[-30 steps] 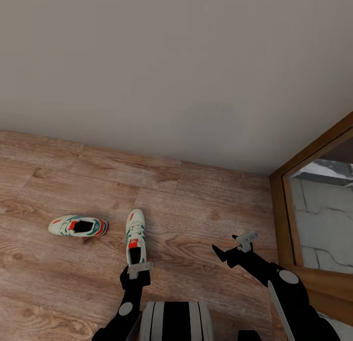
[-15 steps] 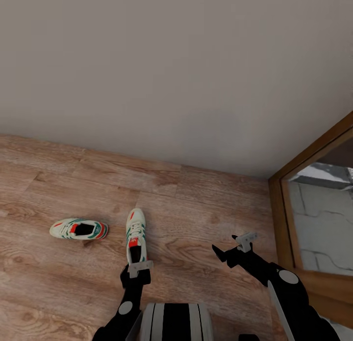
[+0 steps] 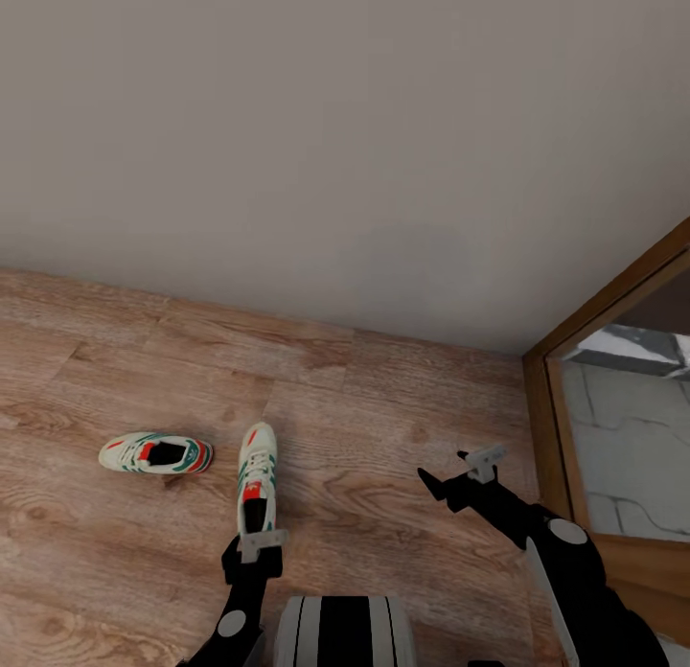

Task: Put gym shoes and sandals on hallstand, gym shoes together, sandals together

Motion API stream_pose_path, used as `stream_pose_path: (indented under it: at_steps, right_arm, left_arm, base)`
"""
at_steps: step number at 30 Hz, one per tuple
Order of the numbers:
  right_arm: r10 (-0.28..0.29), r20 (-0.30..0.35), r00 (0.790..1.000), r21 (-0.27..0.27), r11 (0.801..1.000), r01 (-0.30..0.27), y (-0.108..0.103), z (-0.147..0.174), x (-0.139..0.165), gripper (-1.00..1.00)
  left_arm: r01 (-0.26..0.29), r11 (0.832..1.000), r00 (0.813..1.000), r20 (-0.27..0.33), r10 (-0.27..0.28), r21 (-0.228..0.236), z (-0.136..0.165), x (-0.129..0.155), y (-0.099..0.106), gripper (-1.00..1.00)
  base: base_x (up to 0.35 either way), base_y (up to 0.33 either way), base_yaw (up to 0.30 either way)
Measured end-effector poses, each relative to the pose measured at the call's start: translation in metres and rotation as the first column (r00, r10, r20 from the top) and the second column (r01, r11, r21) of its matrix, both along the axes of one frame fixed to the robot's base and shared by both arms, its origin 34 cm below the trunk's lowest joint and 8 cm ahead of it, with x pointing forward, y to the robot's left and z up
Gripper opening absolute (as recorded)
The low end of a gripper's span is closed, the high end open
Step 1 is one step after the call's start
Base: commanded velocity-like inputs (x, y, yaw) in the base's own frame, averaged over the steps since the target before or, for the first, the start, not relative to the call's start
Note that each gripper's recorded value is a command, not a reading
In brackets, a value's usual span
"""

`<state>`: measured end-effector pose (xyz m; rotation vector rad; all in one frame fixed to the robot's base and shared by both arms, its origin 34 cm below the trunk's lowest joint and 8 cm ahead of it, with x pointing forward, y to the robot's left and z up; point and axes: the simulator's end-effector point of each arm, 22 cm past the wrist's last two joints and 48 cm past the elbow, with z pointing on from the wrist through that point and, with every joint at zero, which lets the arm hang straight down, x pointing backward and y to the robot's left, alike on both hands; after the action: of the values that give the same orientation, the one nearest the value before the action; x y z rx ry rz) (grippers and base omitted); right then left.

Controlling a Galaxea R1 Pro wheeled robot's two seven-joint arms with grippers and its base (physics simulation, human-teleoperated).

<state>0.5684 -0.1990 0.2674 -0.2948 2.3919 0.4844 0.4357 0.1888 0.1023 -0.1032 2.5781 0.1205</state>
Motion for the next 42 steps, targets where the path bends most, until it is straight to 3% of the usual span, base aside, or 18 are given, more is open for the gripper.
stream_pose_path:
  at_steps: [8, 18, 25, 27, 30, 33, 39, 42]
  right_arm:
    - [-0.032, -0.047, 0.998, -0.011, 0.999, 0.031, -0.019, -0.006, -0.006, 1.00]
    - [-0.041, -0.120, 0.992, -0.062, 0.997, 0.034, -0.038, -0.026, -0.035, 1.00]
    - [-0.076, -0.121, 0.990, -0.086, 0.994, 0.066, -0.056, -0.026, -0.040, 1.00]
    - [-0.076, -0.126, 0.989, -0.125, 0.990, 0.060, -0.068, -0.036, -0.054, 1.00]
    - [-0.013, -0.115, 0.993, -0.154, 0.988, -0.005, -0.064, -0.065, -0.081, 1.00]
    - [0.009, -0.114, 0.993, -0.150, 0.988, -0.026, -0.059, -0.085, -0.103, 1.00]
    - [-0.118, -0.077, 0.990, -0.291, 0.953, 0.090, -0.091, -0.120, -0.137, 1.00]
    - [-0.166, -0.039, 0.985, -0.308, 0.940, 0.146, -0.081, -0.132, -0.159, 1.00]
  left_arm:
    - [0.024, 1.000, 0.999, -0.027, -0.024, 0.013, -0.005, -0.016, 0.003, -1.00]
    - [0.010, 1.000, 1.000, 0.021, -0.010, 0.006, 0.004, 0.004, 0.003, -1.00]
    - [0.005, 1.000, 0.998, 0.061, -0.005, 0.002, 0.014, 0.022, 0.002, -1.00]
    - [-0.007, 1.000, 0.984, 0.175, 0.008, -0.009, 0.045, 0.065, 0.001, -1.00]
    - [-0.024, 1.000, 0.981, 0.193, 0.027, -0.017, 0.068, 0.067, 0.005, -1.00]
    - [-0.026, 1.000, 0.981, 0.192, 0.027, -0.011, 0.088, 0.058, 0.015, -1.00]
    - [-0.023, 1.000, 0.980, 0.200, 0.021, 0.005, 0.109, 0.040, 0.031, -1.00]
    - [-0.021, 1.000, 0.984, 0.175, 0.020, 0.007, 0.108, 0.016, 0.033, -1.00]
  base:
    - [0.000, 0.000, 0.000]
    - [0.000, 0.000, 0.000]
    - [0.000, 0.000, 0.000]
    - [0.000, 0.000, 0.000]
    - [0.000, 0.000, 0.000]
    - [0.000, 0.000, 0.000]
    - [0.000, 0.000, 0.000]
    - [0.000, 0.000, 0.000]
